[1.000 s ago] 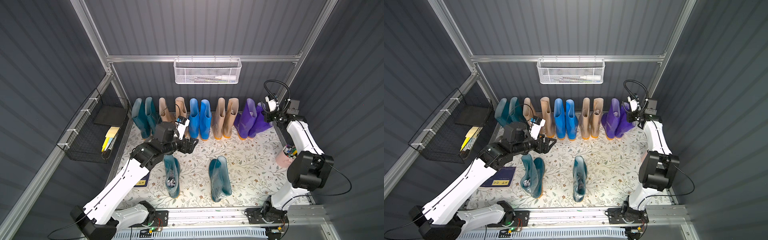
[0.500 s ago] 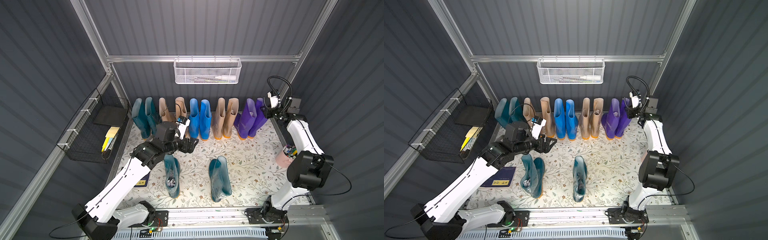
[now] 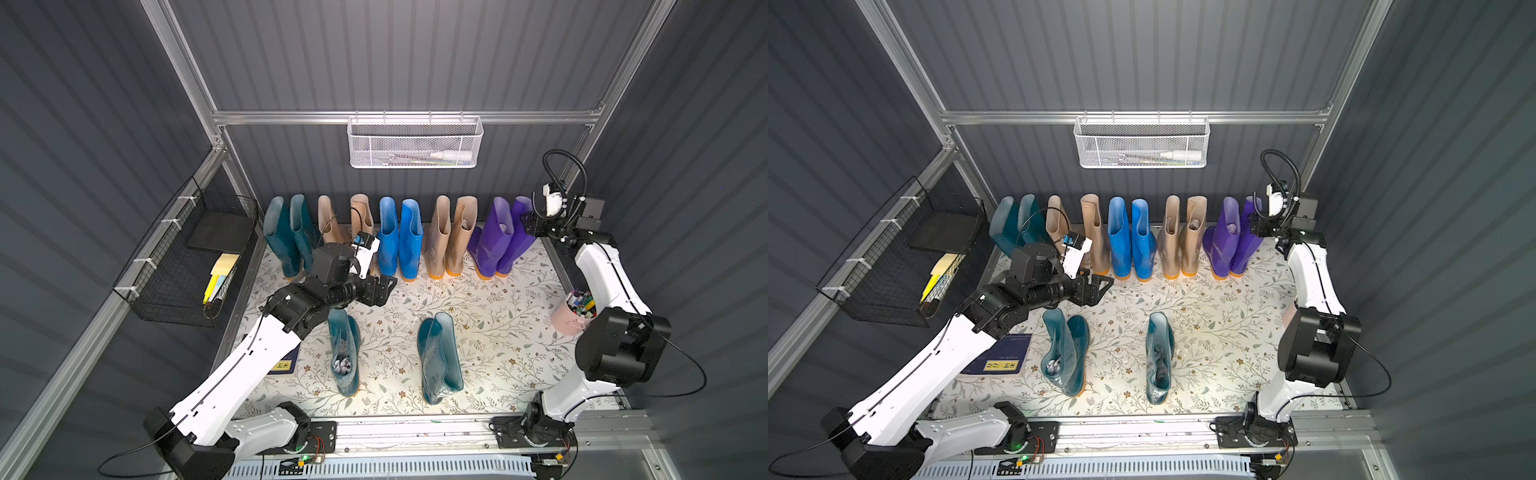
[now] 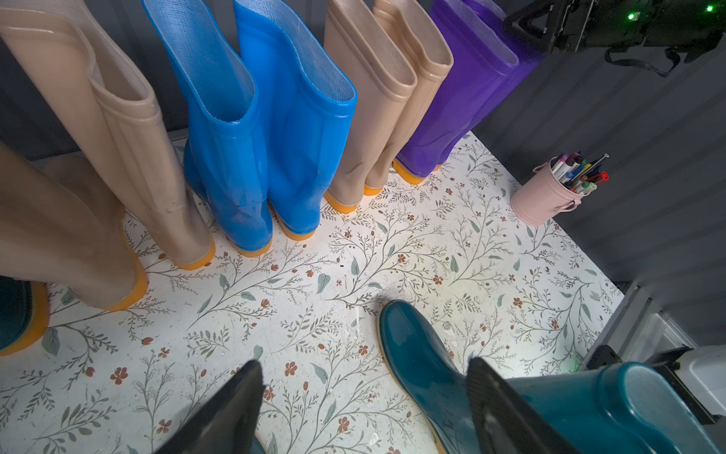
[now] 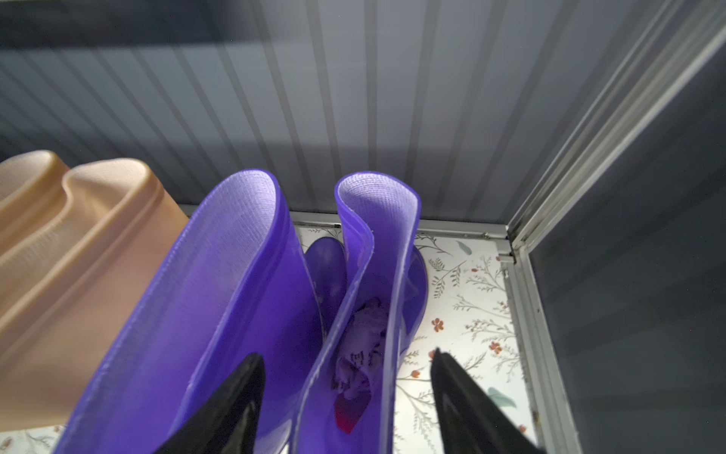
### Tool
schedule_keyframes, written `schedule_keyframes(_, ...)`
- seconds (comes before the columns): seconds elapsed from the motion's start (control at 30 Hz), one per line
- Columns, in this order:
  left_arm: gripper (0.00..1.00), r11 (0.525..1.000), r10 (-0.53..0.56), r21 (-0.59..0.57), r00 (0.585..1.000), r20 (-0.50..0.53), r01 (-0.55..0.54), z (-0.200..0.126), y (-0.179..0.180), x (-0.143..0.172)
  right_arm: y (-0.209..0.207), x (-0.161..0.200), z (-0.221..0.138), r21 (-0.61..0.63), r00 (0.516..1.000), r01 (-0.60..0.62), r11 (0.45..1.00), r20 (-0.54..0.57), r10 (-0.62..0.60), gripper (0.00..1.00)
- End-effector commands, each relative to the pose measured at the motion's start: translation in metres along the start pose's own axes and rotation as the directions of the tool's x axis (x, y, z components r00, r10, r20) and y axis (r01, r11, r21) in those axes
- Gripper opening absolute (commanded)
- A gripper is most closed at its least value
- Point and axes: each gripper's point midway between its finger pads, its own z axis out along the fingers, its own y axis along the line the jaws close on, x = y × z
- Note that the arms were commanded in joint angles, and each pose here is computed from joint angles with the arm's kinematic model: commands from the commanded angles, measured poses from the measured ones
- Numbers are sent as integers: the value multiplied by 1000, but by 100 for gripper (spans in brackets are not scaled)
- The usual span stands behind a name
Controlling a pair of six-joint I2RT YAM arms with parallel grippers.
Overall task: Match and arrange rain boots in pairs
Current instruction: Pair a pair of rain boots at the corner of the board.
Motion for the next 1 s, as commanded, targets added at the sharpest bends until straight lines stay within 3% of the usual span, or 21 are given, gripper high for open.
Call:
schedule_keyframes(0.0, 83, 1000, 17, 9, 1000, 25, -17, -7, -4, -7, 0, -5, -11, 26, 999, -45, 999, 21, 45, 73)
schedule_keyframes(0.33, 83, 1000, 14, 9, 1000, 26, -14, -9, -4, -6, 5, 16, 5, 11, 996, -85, 996, -26, 85, 74)
schedule_keyframes(0.43, 83, 1000, 14, 8, 1000, 27, -14, -9, -4, -6, 8, 20, 10, -3, 995, -90, 996, -30, 90, 70)
schedule_keyframes(0.63, 83, 1000, 14, 7, 1000, 27, -14, -9, -4, -6, 11, 25, 15, -15, 995, -88, 996, -57, 87, 50)
schedule_keyframes(0.77, 83, 1000, 15, 5, 1000, 23, -15, -8, -3, -5, 7, 24, 17, 1, 995, -79, 997, -60, 79, 26)
schedule_keyframes(0.97, 83, 1000, 16, 2, 1000, 26, -16, -8, -3, -5, 7, 17, 13, 4, 998, -42, 999, -55, 42, 14)
